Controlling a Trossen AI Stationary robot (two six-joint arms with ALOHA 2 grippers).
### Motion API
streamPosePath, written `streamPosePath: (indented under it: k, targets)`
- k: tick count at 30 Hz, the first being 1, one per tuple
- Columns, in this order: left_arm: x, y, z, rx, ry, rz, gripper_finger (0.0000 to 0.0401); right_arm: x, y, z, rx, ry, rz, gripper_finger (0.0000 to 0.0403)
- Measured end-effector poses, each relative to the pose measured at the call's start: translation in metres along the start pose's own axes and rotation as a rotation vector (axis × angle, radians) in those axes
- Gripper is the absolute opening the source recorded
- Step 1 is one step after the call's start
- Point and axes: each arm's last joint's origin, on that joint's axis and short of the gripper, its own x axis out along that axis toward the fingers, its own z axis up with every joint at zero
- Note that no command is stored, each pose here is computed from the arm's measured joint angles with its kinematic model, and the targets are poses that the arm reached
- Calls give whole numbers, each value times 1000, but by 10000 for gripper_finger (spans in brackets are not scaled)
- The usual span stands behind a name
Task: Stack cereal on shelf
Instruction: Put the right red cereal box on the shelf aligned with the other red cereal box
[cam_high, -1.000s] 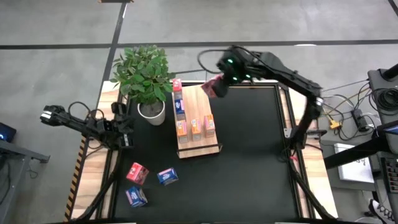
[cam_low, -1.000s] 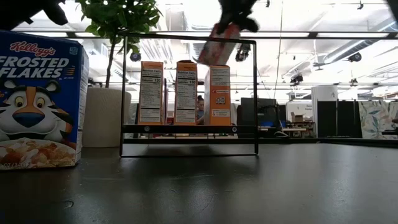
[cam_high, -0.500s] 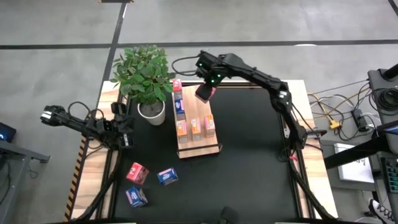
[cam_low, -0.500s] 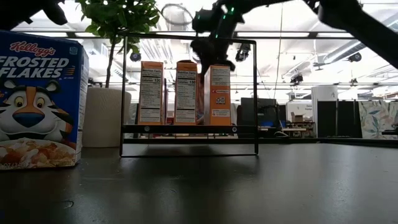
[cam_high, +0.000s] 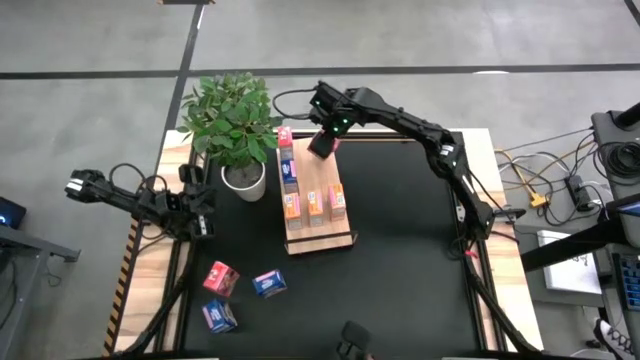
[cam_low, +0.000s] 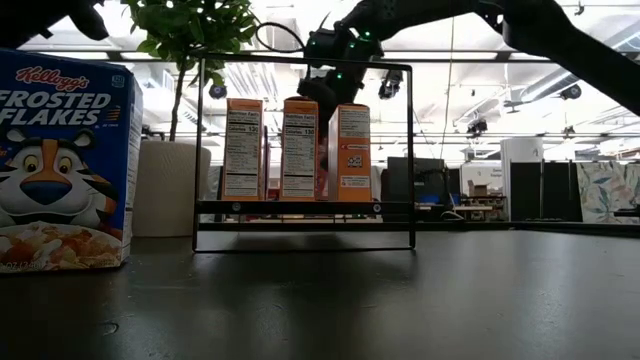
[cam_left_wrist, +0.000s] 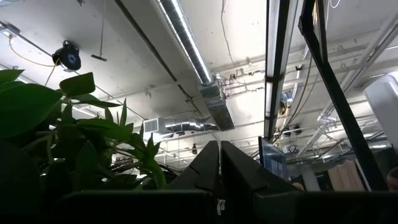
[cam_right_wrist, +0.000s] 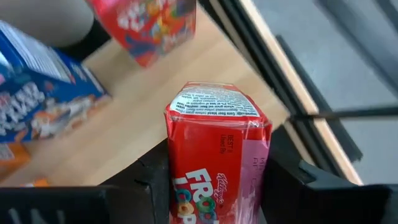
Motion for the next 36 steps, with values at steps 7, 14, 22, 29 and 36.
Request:
streamPosePath:
  k: [7, 14, 22, 29, 36]
  targets:
    - [0, 0, 0, -14, 1, -1, 0, 0, 0, 5, -36, -54, 0, 212]
    - [0, 0, 0, -15, 0, 0, 0, 0, 0, 6, -54, -63, 4, 242]
    - [0, 0, 0, -22, 1, -1, 0, -1, 1, 7, -57, -78, 6, 272]
    - [0, 0, 0, -22, 2, -1, 0, -22, 5, 9, -68, -124, 8, 274]
    - [0, 0, 0, -22, 1, -1, 0, -43, 8, 10, -110, -165, 7, 258]
